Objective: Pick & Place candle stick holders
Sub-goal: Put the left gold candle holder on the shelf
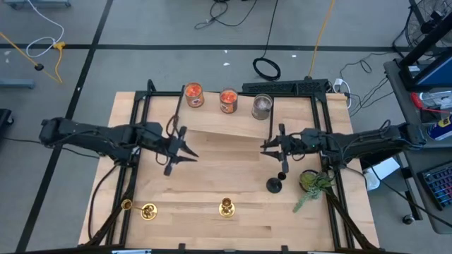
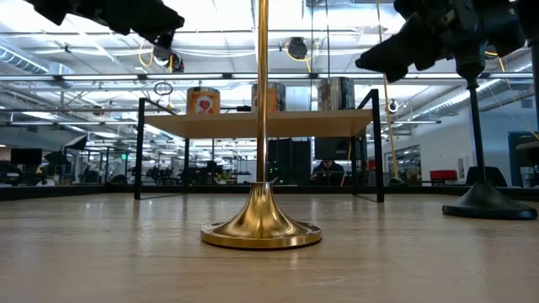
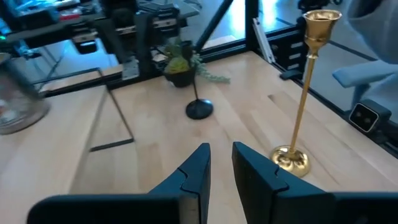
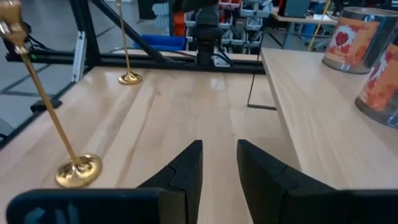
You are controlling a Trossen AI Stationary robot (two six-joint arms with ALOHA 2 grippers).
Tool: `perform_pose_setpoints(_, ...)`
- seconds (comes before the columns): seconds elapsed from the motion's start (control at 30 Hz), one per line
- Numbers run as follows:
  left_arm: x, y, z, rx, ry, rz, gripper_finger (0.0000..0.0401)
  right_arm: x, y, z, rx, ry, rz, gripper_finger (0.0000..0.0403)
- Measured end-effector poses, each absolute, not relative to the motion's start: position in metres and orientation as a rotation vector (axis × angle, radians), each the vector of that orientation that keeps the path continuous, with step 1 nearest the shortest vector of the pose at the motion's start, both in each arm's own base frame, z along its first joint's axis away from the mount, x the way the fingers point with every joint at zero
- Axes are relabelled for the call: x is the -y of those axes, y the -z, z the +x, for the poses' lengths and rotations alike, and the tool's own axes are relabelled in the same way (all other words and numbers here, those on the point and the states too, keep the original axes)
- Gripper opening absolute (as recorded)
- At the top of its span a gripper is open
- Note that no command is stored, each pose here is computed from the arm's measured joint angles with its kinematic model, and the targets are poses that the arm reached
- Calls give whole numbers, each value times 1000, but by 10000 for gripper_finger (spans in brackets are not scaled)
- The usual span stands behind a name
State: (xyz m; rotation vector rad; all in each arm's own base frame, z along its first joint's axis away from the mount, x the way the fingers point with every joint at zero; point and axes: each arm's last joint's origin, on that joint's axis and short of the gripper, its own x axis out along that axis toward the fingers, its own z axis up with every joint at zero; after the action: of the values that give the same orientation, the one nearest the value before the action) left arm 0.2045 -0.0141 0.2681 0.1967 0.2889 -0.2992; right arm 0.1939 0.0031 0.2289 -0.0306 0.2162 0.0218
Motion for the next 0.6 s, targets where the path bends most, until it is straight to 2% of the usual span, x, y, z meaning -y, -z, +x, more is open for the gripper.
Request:
perform_pose_setpoints(0.17, 24, -254, 226, -288, 390, 230, 89, -3, -225, 193, -229, -22, -41, 96)
perform_pose_setpoints(0.47, 38, -235, 254, -212, 568, 260, 182, -3, -215, 190, -257, -22, -40, 95)
perform_pose_setpoints(0.6, 43, -225, 264, -197, 599, 255, 209, -3, -214, 190, -257, -20, -37, 94)
